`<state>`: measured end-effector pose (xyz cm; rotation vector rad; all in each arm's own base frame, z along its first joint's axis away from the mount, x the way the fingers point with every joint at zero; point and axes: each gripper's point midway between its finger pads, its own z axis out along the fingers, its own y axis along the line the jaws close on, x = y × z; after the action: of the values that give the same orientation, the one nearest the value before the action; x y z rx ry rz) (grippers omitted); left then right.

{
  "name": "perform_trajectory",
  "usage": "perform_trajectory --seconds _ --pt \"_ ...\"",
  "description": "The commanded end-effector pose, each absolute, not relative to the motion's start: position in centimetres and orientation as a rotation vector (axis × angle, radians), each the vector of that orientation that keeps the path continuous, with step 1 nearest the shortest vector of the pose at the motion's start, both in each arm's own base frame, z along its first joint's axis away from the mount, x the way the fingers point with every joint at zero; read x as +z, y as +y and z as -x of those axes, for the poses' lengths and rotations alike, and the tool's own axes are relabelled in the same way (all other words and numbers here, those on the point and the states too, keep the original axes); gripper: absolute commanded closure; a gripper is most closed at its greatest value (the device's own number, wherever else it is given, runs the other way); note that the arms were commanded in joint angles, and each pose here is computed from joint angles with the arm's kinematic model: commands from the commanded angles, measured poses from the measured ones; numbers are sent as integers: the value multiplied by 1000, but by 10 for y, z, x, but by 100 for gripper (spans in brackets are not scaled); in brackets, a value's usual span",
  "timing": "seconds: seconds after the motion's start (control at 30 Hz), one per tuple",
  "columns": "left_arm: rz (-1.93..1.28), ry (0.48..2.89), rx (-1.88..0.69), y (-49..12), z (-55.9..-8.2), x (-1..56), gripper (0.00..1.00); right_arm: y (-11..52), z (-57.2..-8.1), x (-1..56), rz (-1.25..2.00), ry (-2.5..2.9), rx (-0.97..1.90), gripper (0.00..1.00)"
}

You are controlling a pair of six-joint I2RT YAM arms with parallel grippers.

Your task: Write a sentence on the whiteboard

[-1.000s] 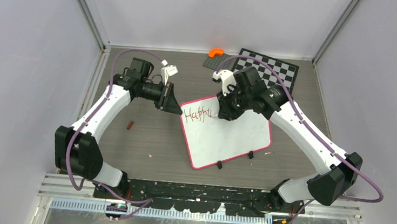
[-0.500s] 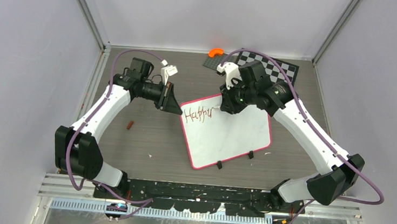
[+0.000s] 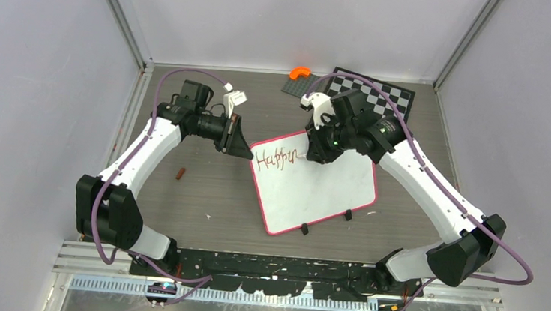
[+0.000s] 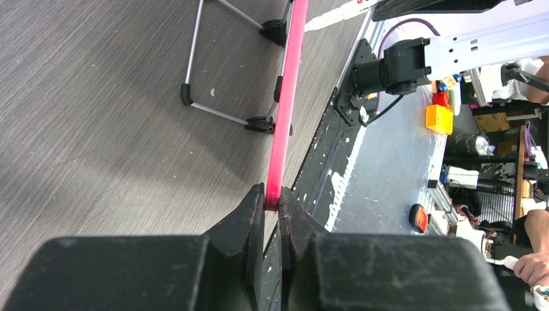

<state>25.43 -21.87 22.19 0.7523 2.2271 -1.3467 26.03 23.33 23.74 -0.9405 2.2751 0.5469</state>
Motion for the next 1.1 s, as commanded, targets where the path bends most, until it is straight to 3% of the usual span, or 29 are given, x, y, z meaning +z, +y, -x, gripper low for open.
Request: perform_trajectory --seconds 0.0,0.63,1.07 --pt "-777 2175 -1403 -223 -246 239 100 232 -263 269 910 2182 546 100" --pt "-775 2181 -1407 -223 -246 237 100 218 -290 271 876 2169 417 100" --pt "-771 2187 -1403 -223 -247 236 100 238 -276 257 937 2207 507 100"
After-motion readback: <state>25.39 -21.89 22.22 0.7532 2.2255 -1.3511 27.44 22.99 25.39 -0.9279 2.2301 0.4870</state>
